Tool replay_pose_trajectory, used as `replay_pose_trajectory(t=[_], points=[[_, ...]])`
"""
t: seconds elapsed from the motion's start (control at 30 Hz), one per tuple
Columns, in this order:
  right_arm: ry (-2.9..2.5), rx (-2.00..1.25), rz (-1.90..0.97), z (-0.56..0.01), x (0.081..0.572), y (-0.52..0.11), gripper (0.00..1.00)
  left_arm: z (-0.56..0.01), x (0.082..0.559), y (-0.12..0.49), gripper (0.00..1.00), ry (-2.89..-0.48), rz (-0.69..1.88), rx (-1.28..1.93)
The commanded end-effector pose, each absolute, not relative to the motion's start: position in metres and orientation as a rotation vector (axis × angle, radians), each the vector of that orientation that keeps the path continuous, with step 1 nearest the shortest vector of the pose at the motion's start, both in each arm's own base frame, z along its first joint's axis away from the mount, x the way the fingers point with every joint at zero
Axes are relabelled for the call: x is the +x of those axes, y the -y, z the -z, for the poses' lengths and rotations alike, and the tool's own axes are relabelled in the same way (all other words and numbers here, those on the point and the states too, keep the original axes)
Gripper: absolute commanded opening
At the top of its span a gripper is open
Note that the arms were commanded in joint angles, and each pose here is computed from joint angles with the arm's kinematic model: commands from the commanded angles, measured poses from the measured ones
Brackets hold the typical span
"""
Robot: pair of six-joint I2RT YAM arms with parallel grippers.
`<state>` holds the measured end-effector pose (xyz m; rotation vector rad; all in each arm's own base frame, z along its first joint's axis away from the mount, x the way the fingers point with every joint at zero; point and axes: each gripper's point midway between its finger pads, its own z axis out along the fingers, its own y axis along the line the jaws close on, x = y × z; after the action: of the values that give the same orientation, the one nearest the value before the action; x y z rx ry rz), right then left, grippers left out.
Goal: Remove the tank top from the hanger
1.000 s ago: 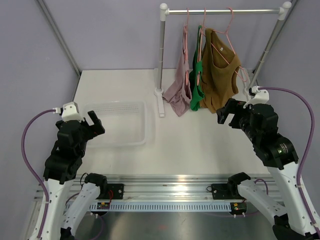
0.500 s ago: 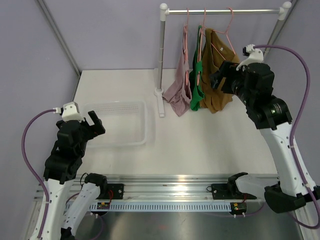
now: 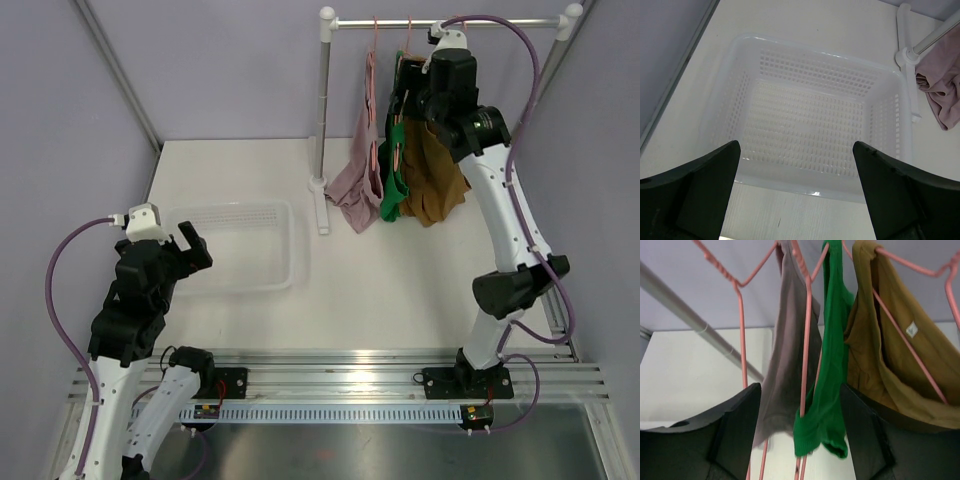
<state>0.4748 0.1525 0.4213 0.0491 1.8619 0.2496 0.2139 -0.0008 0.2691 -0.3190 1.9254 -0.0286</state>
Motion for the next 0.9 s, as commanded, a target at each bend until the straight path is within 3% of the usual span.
replay_pose_trajectory(t=[0.0, 0.2, 0.3, 0.33, 0.43, 0.53, 0.6, 0.87], points=[[-1.844, 0.023, -0.152, -0.424, 0.501, -0.150, 0.70, -0.279, 0.221, 0.005, 0.99, -1.881, 0.061, -0.310], [-1.854, 0.042, -0.081, -0.413, 0.528, -0.149, 0.52, -0.280, 0.221, 0.005, 0.99, -1.878, 0.067, -0.307], [-1.833, 0.058, -0.073, -0.414, 0.530, -0.147, 0.36, -0.280, 0.221, 0.006, 0.99, -1.874, 0.072, -0.306], [-1.830, 0.057, -0.072, -0.414, 0.530, -0.147, 0.26, -0.281, 0.221, 0.006, 0.99, -1.873, 0.074, -0.302], [-1.831, 0.059, -0.058, -0.412, 0.529, -0.145, 0.23, -0.281, 0.221, 0.007, 0.99, -1.873, 0.080, -0.298], [-1.829, 0.058, -0.060, -0.415, 0.527, -0.144, 0.15, -0.281, 0.221, 0.007, 0.99, -1.872, 0.083, -0.298], [-1.805, 0.069, -0.062, -0.426, 0.523, -0.142, 0.00, -0.281, 0.221, 0.008, 0.99, -1.873, 0.083, -0.295], [-1.660, 0.103, -0.080, -0.482, 0.509, -0.132, 0.00, -0.281, 0.220, 0.007, 0.99, -1.872, 0.081, -0.298]])
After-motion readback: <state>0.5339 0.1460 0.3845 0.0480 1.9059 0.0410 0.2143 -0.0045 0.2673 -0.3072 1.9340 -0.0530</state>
